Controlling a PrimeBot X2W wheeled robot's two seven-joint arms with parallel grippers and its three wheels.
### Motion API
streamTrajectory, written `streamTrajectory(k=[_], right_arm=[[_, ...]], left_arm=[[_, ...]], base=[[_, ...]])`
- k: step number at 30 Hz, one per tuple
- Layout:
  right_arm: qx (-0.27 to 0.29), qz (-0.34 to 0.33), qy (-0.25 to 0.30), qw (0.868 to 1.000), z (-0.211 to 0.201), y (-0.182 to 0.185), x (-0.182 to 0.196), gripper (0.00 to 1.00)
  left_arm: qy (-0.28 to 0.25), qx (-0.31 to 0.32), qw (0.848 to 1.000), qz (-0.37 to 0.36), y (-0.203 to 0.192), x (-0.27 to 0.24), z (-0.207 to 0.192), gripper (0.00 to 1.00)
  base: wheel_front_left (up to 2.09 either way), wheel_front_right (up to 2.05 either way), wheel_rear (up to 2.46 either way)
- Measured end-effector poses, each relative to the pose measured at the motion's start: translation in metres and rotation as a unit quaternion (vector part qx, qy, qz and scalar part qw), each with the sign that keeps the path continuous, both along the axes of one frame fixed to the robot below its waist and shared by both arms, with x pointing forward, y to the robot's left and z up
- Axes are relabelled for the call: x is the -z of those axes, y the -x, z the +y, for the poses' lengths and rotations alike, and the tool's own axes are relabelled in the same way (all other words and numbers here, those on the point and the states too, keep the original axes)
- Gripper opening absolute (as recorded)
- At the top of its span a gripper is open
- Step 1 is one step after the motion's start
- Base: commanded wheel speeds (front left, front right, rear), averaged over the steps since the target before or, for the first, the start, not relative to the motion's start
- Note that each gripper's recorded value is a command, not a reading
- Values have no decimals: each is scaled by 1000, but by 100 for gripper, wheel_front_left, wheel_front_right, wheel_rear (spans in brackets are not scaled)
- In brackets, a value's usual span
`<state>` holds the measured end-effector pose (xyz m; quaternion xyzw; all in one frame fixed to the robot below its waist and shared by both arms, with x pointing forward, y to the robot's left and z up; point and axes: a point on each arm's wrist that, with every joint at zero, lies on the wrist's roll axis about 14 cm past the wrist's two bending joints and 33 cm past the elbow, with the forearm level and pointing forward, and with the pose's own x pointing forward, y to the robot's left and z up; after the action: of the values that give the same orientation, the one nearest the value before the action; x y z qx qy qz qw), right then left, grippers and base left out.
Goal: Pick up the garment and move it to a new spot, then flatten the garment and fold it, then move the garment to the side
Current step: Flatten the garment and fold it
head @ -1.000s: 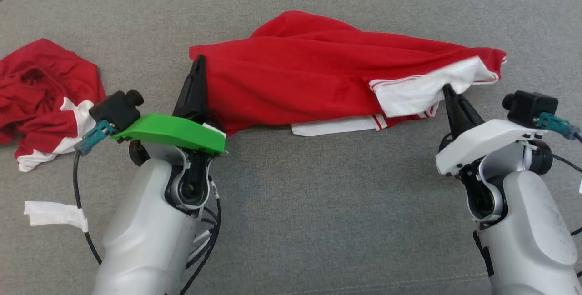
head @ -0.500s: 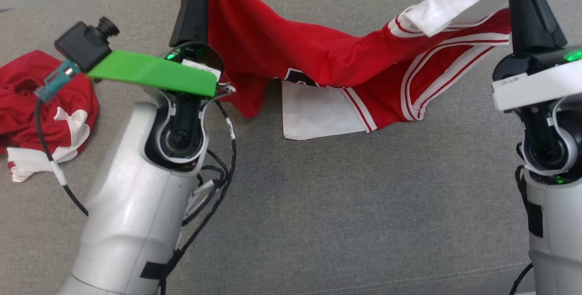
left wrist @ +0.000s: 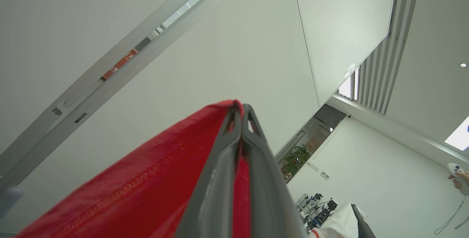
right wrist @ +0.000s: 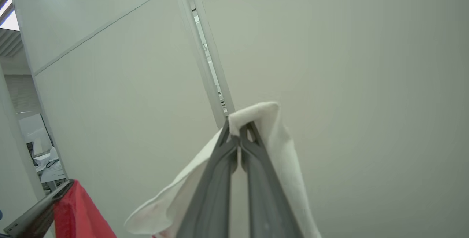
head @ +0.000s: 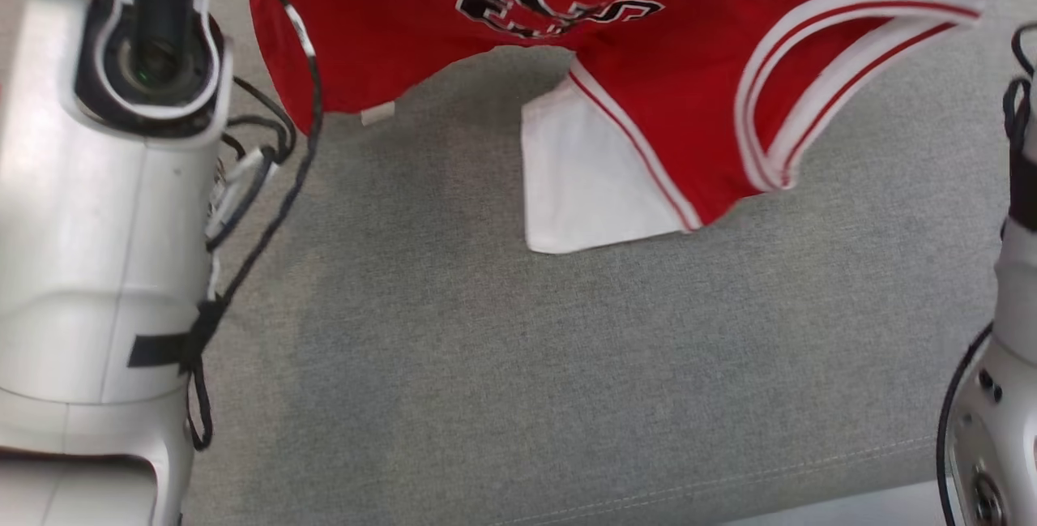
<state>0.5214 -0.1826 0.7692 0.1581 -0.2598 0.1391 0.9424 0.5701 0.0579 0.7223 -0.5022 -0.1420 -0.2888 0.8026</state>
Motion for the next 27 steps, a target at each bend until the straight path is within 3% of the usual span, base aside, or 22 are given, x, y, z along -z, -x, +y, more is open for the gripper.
streamTrajectory(k=[6,8,11,14,16,19,22,24,27], right_arm=[[-14,94,-66,993,-4,-61,35,0],[-5,84,-72,994,-5,-77,31,0],[-9,-7,-108,994,-3,-83,-15,0],[-6,-131,-112,985,1,-69,-70,0],[7,-172,-108,979,-8,-63,-82,0],[17,-179,-88,980,-15,-64,-80,0],[15,-123,-59,991,-12,-79,-37,0],[9,-38,-36,999,-7,-92,27,0],[-11,78,-13,997,2,-90,114,0]], left_arm=[[-2,-33,999,15,-36,9,9,0],[-9,-61,998,-5,-49,4,14,0],[9,-79,995,-58,-59,-23,16,0],[35,-81,988,-126,-55,-64,14,0],[39,-78,983,-160,-47,-79,12,0],[44,-73,979,-186,-36,-87,13,0],[29,-64,985,-158,-35,-56,9,0],[-1,-52,994,-95,-40,-1,-1,0],[-26,-32,999,-3,-32,73,-13,0]], base=[[0,0,0],[0,0,0],[0,0,0],[0,0,0],[0,0,0],[0,0,0],[0,0,0],[0,0,0],[0,0,0]])
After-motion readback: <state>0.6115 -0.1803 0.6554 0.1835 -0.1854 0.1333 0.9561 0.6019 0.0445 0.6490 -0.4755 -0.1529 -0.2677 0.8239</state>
